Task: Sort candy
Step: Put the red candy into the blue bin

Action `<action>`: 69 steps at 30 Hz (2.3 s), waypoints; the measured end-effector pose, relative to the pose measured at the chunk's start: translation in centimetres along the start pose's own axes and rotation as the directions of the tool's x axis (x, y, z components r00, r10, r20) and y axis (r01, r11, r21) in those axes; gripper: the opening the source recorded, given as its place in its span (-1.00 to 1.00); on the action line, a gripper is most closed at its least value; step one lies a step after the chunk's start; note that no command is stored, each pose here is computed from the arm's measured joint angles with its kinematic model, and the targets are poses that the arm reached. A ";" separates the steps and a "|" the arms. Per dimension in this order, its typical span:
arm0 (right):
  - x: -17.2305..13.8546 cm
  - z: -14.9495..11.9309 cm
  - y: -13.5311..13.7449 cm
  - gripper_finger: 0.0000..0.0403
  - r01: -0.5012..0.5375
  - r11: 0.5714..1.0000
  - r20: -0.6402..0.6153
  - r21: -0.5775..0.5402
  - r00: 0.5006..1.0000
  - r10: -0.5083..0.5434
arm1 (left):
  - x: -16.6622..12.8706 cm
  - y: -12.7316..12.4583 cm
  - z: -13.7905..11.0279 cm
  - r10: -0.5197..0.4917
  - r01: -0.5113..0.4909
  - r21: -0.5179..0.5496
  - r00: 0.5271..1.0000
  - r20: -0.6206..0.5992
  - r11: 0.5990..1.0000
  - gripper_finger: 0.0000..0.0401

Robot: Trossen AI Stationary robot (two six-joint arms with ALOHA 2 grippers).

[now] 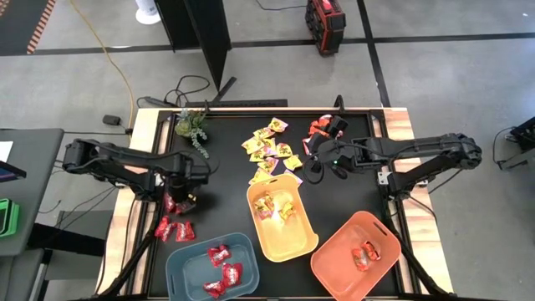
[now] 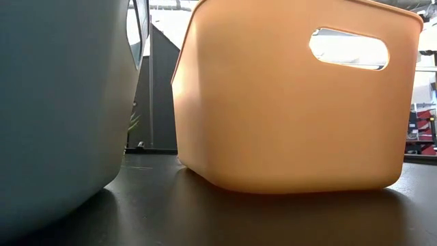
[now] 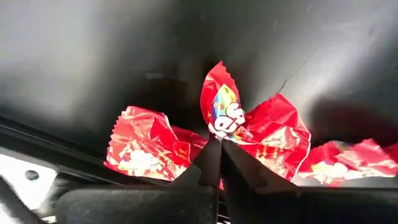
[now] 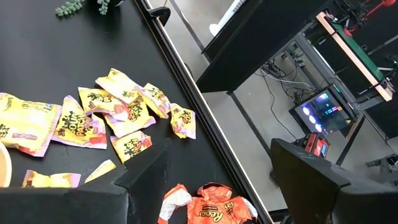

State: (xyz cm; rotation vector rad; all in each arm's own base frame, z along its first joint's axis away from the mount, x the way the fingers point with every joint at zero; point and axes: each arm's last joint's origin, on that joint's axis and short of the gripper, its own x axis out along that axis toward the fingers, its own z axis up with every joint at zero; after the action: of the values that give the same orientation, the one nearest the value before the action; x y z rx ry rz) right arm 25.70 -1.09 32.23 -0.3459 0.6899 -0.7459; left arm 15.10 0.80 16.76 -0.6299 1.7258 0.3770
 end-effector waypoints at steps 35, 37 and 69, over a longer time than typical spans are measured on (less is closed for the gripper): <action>0.0 0.0 0.0 0.44 0.000 1.000 -0.001 0.005 1.000 0.000 | -13.1 -9.5 -1.7 -0.303 -0.106 0.685 0.841 0.449 0.721 -1.00; 0.0 0.0 0.0 0.44 0.000 1.000 -0.001 0.008 1.000 0.000 | -12.8 -9.6 -1.9 -0.272 -0.118 0.655 0.844 0.462 0.746 -1.00; 0.1 0.2 -0.1 0.44 0.005 1.000 0.017 0.021 1.000 -0.005 | -0.7 -2.6 2.5 0.060 -0.102 0.065 0.882 0.467 0.993 -0.50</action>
State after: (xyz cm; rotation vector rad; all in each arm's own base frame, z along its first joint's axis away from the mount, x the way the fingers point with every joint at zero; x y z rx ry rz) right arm 25.86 -1.20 32.42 -0.3350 0.6647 -0.7537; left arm 18.76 0.25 17.01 -0.3636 1.2990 0.4665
